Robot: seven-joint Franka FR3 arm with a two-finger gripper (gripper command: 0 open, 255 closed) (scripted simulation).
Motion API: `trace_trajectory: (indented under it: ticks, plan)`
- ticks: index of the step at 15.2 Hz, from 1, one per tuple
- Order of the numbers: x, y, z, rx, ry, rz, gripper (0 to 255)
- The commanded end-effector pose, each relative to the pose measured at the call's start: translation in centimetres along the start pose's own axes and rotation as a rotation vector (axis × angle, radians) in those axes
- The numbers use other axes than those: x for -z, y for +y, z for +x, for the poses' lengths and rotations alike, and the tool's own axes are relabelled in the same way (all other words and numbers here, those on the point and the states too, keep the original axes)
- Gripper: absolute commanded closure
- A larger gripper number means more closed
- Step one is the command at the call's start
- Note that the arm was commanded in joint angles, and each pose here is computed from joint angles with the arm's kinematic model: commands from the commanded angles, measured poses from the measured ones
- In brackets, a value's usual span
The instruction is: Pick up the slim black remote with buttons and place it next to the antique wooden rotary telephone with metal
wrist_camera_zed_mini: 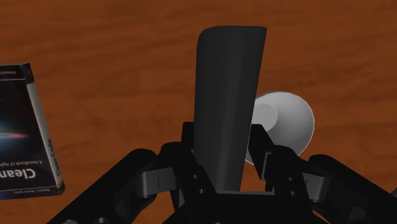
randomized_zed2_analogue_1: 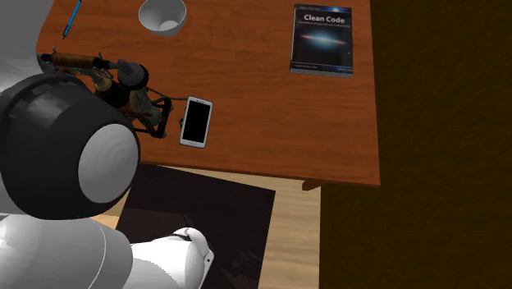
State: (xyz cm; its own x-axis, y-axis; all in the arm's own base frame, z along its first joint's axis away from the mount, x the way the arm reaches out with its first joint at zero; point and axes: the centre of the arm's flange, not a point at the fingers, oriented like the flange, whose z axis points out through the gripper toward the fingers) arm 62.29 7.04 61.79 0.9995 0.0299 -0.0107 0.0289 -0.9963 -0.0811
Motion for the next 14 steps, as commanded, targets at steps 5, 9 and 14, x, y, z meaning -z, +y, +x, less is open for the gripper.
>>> trace_trajectory:
  ticks: [5,9,14]
  plan:
    - [-3.2,0.3,0.0,0.000,0.001,0.000,255]
    - [-5.3,0.5,0.0,0.000,0.001,0.000,255]
    - [-7.9,0.7,0.1,0.000,0.001,0.000,255]
